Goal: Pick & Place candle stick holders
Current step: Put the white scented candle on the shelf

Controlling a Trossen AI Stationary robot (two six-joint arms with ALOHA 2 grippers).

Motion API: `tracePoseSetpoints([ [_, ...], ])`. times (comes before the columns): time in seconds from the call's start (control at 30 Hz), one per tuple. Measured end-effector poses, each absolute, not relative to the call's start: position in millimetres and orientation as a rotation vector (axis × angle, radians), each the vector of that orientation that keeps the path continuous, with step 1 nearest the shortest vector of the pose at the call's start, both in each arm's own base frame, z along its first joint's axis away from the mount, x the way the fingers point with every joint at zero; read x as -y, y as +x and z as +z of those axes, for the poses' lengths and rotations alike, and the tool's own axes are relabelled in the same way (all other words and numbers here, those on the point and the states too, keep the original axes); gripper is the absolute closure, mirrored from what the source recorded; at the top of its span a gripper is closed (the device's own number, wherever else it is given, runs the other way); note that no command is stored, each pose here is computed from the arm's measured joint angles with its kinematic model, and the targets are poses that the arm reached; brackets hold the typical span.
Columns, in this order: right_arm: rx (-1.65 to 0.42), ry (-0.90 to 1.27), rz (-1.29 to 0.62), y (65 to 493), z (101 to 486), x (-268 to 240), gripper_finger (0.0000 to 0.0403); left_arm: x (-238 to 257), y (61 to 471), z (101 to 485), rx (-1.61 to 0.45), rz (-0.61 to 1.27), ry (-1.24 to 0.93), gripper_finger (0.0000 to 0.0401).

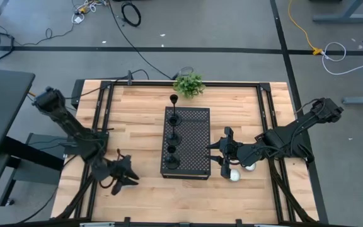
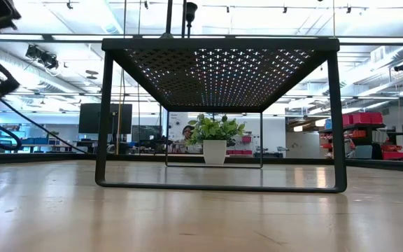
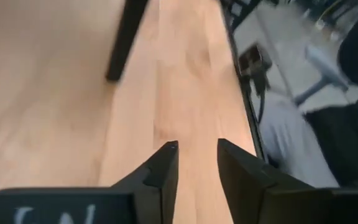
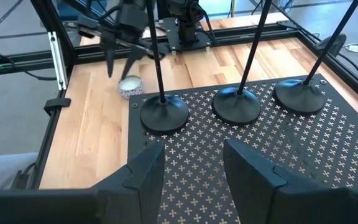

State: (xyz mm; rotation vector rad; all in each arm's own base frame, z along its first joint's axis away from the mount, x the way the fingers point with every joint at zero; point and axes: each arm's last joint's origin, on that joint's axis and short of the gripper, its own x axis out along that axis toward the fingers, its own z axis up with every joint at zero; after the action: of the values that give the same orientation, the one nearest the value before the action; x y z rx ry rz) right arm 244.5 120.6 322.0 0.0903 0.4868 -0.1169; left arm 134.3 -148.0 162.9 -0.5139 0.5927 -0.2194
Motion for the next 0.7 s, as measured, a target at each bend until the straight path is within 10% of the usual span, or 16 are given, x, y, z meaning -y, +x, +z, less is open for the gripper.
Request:
tracePoseSetpoints([
  [0.7,-0.479,0.097,-0.146,244.6,321.9,-119.9,0.0239,164.2,135.1,210.9,-1.257,0.032,-0.716,0.0350],
])
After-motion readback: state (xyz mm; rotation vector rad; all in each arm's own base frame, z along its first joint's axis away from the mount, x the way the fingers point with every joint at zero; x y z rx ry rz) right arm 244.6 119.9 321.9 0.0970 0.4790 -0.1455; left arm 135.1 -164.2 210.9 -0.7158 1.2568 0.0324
